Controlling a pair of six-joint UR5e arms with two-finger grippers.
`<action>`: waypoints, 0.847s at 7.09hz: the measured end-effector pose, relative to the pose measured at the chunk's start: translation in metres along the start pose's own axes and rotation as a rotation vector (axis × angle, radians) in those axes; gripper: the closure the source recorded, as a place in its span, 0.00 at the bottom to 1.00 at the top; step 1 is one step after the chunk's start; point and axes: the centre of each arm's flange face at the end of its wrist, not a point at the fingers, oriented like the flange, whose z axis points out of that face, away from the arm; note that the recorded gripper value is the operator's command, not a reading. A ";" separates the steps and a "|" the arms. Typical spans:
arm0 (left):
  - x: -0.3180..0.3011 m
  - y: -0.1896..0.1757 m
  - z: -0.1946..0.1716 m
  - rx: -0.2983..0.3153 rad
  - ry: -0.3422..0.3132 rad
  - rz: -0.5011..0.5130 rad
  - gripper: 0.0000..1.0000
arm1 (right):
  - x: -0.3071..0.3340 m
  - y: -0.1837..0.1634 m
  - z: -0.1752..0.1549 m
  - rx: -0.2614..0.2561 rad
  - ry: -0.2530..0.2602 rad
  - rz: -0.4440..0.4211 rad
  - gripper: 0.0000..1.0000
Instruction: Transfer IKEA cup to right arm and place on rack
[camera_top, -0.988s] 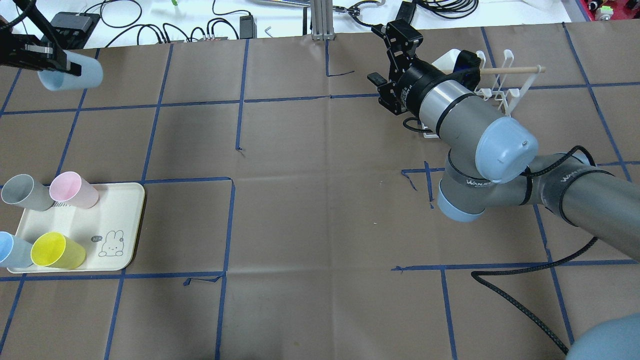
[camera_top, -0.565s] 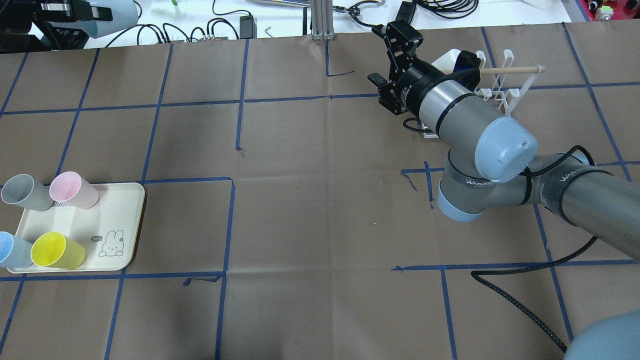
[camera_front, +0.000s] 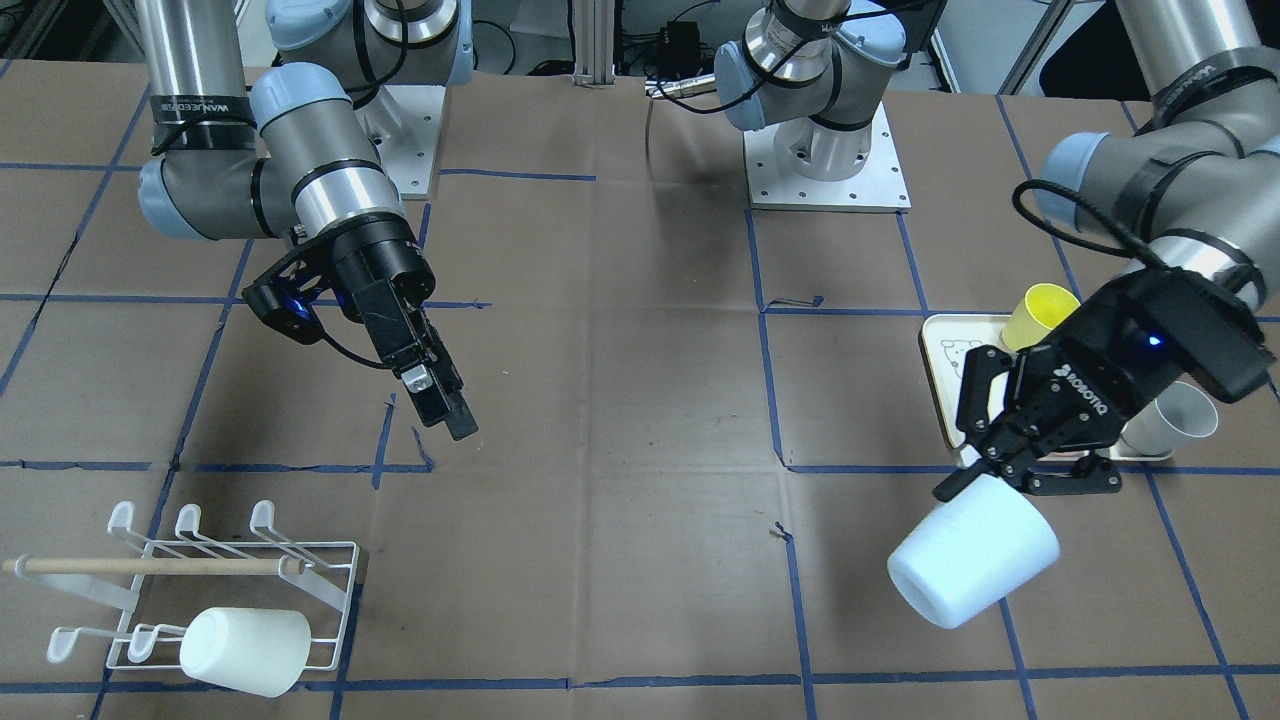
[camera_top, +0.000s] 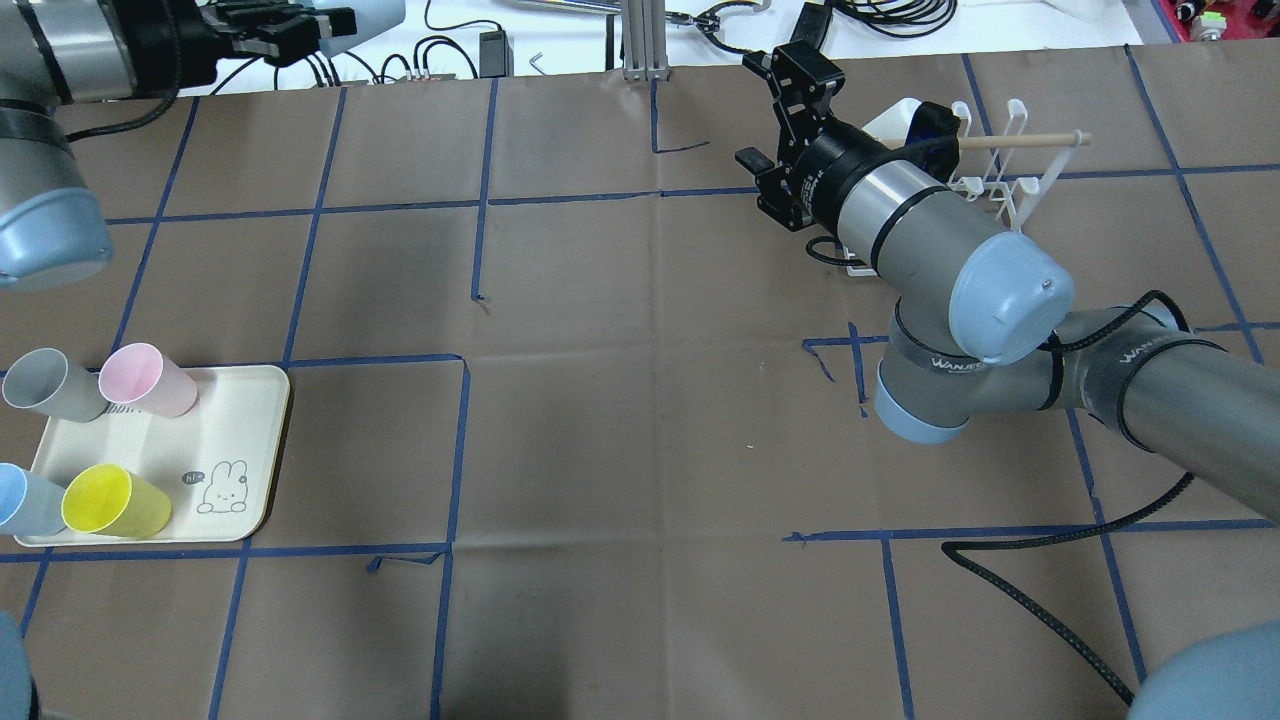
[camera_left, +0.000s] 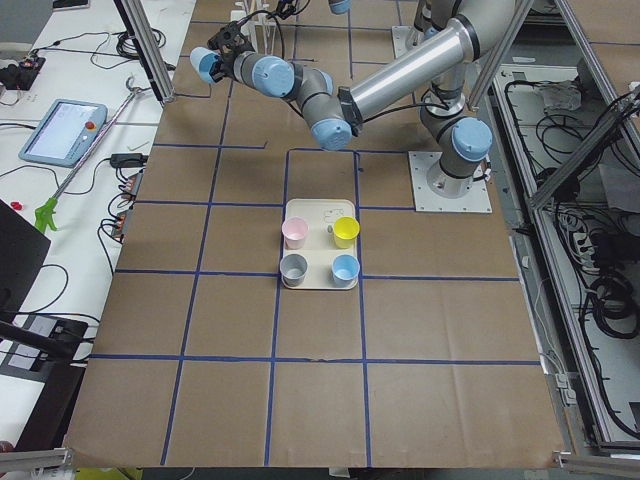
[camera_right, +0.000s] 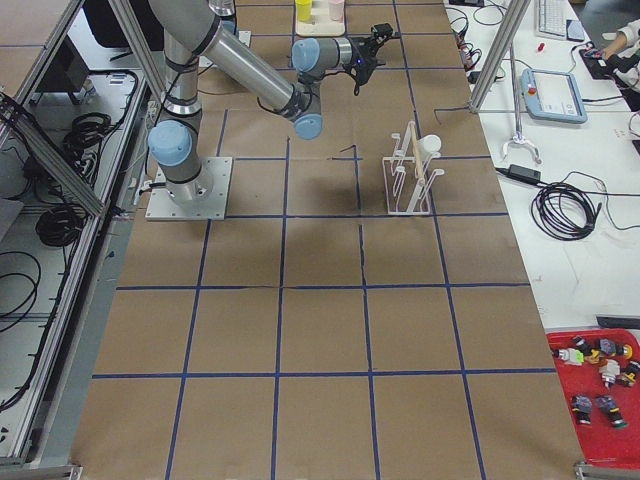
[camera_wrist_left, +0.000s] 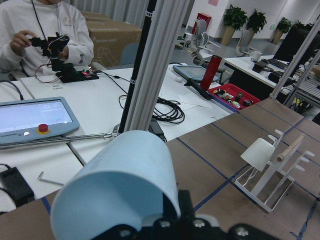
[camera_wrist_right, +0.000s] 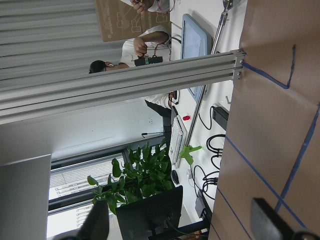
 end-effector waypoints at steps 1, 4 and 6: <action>0.012 0.018 0.021 0.038 0.033 0.055 0.96 | 0.000 -0.001 0.002 0.000 0.010 0.001 0.00; 0.057 0.051 0.065 0.072 0.109 0.100 0.96 | 0.004 0.003 0.008 -0.056 0.047 -0.016 0.00; 0.097 0.049 0.095 0.073 0.140 0.092 0.94 | 0.011 0.003 0.015 -0.080 0.074 -0.031 0.00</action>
